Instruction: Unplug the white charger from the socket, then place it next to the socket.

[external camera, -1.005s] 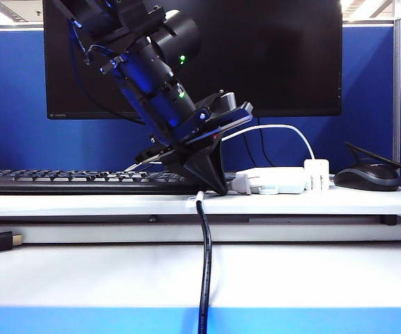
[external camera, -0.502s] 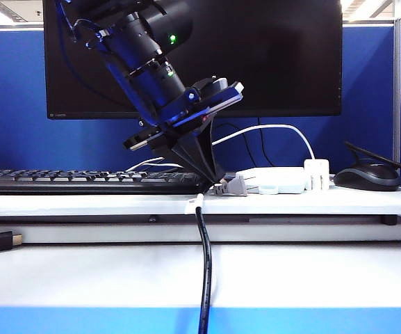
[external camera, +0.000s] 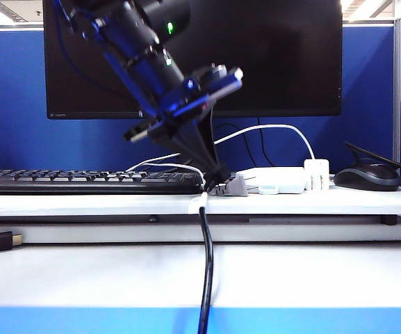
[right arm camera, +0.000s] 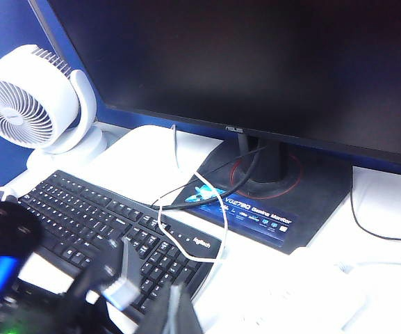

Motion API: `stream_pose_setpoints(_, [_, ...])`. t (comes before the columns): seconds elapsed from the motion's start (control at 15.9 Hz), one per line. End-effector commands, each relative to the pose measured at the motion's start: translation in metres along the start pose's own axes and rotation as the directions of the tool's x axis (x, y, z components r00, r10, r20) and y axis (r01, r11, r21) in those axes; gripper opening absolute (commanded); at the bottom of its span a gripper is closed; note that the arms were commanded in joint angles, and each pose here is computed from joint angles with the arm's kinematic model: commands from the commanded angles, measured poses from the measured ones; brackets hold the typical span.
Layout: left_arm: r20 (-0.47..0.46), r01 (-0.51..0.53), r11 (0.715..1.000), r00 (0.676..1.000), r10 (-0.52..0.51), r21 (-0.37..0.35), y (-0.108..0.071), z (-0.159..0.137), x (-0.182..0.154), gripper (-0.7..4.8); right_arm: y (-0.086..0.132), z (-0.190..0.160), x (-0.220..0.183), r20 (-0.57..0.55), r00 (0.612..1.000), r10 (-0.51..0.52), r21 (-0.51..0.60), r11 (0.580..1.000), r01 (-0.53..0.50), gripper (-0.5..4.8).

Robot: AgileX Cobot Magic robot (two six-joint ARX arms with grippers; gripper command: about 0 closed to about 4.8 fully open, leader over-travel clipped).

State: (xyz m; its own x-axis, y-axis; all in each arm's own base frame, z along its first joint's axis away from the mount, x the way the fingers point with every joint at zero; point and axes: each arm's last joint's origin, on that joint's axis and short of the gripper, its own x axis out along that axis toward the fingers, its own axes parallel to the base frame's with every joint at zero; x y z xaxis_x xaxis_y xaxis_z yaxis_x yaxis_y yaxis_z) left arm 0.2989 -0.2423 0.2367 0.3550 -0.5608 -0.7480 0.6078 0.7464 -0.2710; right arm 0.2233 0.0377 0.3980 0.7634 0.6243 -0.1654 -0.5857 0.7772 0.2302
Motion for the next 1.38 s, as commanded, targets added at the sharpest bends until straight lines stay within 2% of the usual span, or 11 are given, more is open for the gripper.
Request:
stream_pose_setpoints(0.06, [0.036,0.003,1.0,0.999,-0.003,0.011,-0.003,0.005,-0.01,-0.05,0.002,0.003,-0.002,0.015,1.0,0.006,-0.013,1.0,-0.006,-0.08])
stream_pose_setpoints(0.57, [-0.007,-0.039,0.999,0.999,0.039,0.001,-0.001,0.0,-0.008,-0.05,0.002,0.001,-0.002,0.001,1.0,0.004,-0.004,1.0,-0.004,-0.08])
stream_pose_setpoints(0.94, [-0.05,-0.058,0.998,0.997,0.058,-0.007,0.006,-0.006,0.017,-0.05,0.003,0.002,-0.003,0.005,1.0,0.005,-0.006,1.0,-0.005,-0.08])
stream_pose_setpoints(1.13, [0.009,-0.074,0.997,0.997,0.074,0.002,0.008,-0.002,0.025,-0.05,0.005,0.003,-0.007,0.016,1.0,0.006,-0.014,1.0,-0.006,-0.08])
stream_pose_setpoints(1.38, [0.062,-0.154,0.988,0.986,0.154,-0.009,0.011,0.003,0.024,-0.05,0.007,0.004,-0.009,0.022,1.0,0.008,-0.017,1.0,-0.007,-0.08])
